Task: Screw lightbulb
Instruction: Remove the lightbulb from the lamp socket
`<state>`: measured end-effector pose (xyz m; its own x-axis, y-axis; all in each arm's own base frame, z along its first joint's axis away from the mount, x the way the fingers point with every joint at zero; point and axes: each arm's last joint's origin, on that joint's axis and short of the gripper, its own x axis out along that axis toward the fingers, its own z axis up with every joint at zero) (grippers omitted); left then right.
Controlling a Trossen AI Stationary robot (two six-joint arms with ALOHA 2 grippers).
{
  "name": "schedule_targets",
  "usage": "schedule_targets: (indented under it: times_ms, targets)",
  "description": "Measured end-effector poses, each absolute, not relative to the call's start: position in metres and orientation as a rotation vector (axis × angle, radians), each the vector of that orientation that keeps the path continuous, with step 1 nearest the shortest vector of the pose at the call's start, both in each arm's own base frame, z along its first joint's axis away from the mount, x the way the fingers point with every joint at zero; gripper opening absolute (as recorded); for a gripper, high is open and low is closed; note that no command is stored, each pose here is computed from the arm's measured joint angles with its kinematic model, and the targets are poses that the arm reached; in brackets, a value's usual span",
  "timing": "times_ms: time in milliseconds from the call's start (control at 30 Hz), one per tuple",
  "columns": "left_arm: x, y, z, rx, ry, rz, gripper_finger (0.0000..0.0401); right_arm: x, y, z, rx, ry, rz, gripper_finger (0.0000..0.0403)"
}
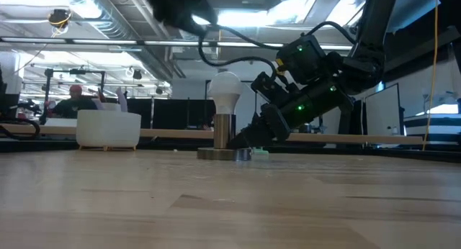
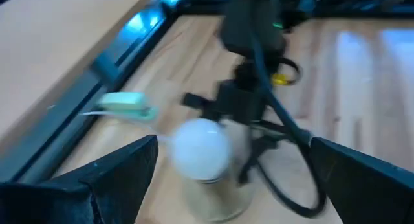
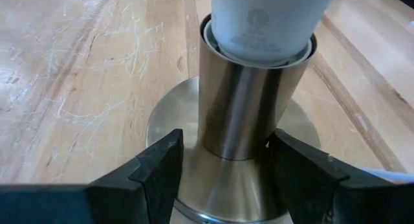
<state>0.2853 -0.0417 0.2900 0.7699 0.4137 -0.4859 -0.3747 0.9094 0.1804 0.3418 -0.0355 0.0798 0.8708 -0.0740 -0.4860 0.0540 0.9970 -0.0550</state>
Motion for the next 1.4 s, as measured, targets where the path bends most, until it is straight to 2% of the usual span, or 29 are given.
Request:
schedule_targets:
  times_ms: [167, 300, 633, 733, 967, 1100, 1400]
  targets:
    - [0.278, -0.050, 0.243, -0.011, 0.437, 0.400, 0.0391, 0.342, -0.035, 0.081, -0.038, 0.511, -0.065, 0.0227]
    - [0.274, -0.050, 0.218, -0.079, 0.459, 0.420, 0.0391, 0.341, -0.035, 0.086, -0.040, 0.517, -0.056, 0.0227]
    - [0.275, -0.039, 0.195, -0.078, 0.538, 0.474, 0.0391, 0.339, -0.035, 0.093, -0.035, 0.531, -0.091, 0.0227]
    - [0.278, -0.036, 0.186, -0.034, 0.598, 0.436, 0.0391, 0.338, -0.035, 0.093, -0.020, 0.540, -0.079, 0.0230]
    - [0.284, -0.020, 0.174, -0.072, 0.645, 0.455, 0.0391, 0.330, -0.034, 0.110, 0.006, 0.595, -0.076, 0.0296]
    - [0.290, -0.018, 0.171, -0.089, 0.624, 0.431, 0.0391, 0.329, -0.033, 0.131, 0.011, 0.530, -0.035, 0.0324]
    - [0.316, -0.015, 0.134, -0.026, 0.574, 0.385, 0.0391, 0.329, -0.033, 0.143, 0.002, 0.477, -0.032, 0.0312]
